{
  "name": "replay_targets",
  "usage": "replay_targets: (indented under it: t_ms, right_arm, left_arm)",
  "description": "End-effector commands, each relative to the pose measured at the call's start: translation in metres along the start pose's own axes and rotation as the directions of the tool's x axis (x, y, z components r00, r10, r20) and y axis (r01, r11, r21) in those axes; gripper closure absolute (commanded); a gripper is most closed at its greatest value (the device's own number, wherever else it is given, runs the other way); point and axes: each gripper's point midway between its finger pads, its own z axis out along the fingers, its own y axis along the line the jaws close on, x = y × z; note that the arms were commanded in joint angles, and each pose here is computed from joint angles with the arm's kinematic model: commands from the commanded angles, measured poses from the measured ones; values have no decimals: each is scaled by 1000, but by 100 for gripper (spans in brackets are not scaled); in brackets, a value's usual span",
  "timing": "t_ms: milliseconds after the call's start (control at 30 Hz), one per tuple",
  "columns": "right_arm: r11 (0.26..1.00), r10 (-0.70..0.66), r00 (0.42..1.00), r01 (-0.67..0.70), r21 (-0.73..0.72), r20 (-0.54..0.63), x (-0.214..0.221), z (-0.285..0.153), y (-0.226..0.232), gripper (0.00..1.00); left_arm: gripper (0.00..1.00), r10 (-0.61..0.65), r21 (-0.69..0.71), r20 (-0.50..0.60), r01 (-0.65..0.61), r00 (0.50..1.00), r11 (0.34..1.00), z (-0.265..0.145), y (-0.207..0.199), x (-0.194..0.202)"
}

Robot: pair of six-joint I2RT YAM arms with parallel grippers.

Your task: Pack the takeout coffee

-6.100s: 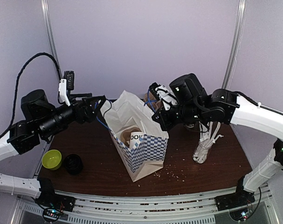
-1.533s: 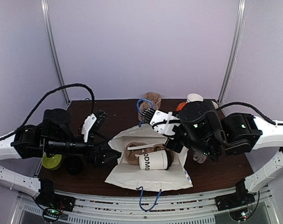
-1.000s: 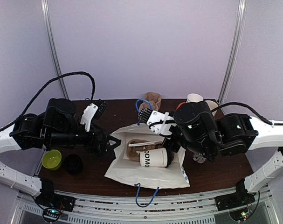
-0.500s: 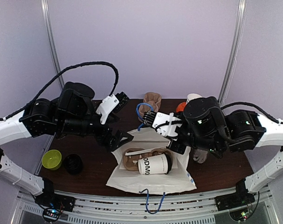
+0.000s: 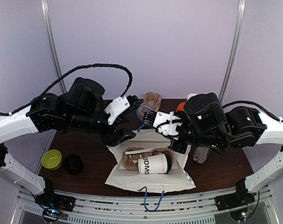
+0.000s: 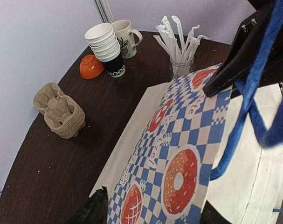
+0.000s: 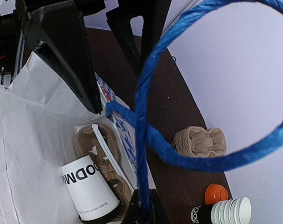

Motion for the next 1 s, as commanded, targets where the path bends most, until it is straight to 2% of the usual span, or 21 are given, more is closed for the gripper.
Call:
replay_targets:
  t_ms: [0, 167, 233, 400, 467, 700, 833, 967]
  right_arm:
    - [1000, 22, 999, -22, 0, 27, -12, -5, -8, 100]
    - [1000, 17, 1000, -17, -14, 21, -13, -3, -5, 100]
    - [1000, 16, 1000, -16, -18, 21, -14, -2, -4, 100]
    - [999, 24, 1000, -24, -21, 13, -12, -1, -2, 100]
    - [999, 31, 999, -31, -25, 12, -11, -1, -2, 87]
    - [995, 95, 995, -94, -28, 27, -8, -8, -3, 34]
    - [984, 178, 980, -177, -18, 89, -13, -22, -12, 19]
    - [952, 301, 935, -306, -3, 188, -19, -41, -28, 16]
  left_arm:
    - [46, 42, 40, 32, -43, 999, 998, -2, -8, -10]
    - [55, 50, 64, 34, -52, 998, 997, 2, -12, -9]
    - [62, 54, 73, 32, -57, 998, 996, 3, -14, -9]
    - [89, 54, 82, 29, -56, 998, 995, 5, -16, -9]
    - [100, 44, 67, 27, -46, 999, 997, 5, -13, -10]
    - [100, -35, -17, 58, 36, 998, 999, -4, 3, -16]
    - [100, -140, -112, 100, 151, 985, 982, -19, 23, -19]
    - [100, -263, -153, 137, 282, 955, 947, -27, 34, -15]
